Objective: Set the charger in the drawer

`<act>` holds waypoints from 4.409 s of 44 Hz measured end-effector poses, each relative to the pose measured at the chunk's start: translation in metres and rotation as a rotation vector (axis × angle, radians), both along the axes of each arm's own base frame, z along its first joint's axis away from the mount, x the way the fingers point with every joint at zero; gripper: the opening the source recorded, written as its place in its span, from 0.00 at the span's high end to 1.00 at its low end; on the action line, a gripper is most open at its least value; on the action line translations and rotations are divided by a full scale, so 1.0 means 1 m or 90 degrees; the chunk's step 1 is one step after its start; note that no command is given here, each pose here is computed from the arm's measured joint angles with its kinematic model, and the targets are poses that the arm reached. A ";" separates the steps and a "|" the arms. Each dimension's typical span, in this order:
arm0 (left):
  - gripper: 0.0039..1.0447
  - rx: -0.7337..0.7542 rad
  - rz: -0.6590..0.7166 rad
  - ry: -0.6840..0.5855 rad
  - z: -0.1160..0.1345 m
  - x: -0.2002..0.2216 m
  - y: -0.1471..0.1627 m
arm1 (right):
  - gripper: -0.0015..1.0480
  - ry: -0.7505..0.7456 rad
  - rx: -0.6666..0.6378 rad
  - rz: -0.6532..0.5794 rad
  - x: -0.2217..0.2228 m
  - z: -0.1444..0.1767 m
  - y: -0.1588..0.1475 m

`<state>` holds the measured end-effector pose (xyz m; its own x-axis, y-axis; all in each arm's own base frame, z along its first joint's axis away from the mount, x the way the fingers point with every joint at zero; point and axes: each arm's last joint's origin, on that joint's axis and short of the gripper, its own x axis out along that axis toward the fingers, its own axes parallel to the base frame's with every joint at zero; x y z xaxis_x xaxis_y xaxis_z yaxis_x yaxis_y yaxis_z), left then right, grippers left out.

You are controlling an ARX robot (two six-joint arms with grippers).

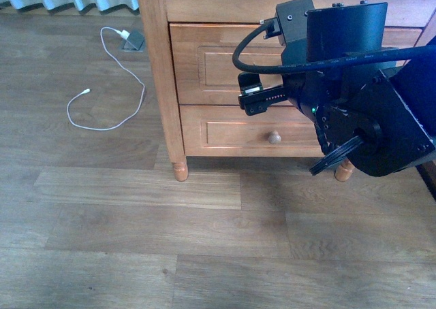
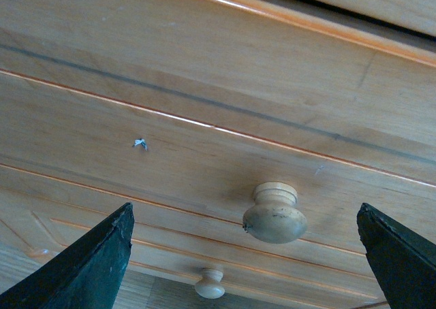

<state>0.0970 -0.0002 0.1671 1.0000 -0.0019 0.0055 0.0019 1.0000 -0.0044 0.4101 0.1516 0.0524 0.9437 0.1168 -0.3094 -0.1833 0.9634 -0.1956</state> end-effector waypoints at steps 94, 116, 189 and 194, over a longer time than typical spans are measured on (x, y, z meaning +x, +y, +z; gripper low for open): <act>0.06 0.000 0.000 0.000 0.000 0.000 0.000 | 0.81 0.206 0.032 0.097 -0.108 0.017 -0.056; 0.06 0.000 0.000 0.000 0.000 0.000 0.000 | 0.59 0.263 0.041 0.117 -0.174 0.028 -0.076; 0.06 -0.016 0.042 0.012 -0.001 0.001 0.000 | 0.08 -0.188 0.145 -0.100 -0.290 0.139 -0.152; 0.06 -0.087 0.284 0.054 -0.003 0.009 -0.003 | 0.08 -0.188 0.145 -0.100 -0.290 0.139 -0.152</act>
<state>0.1057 -0.0033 0.1644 0.8997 0.4237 -0.1053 -0.4343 0.8931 -0.1170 0.1206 -0.0002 0.1915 1.0000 -0.0015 -0.0044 0.0015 1.0000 0.0040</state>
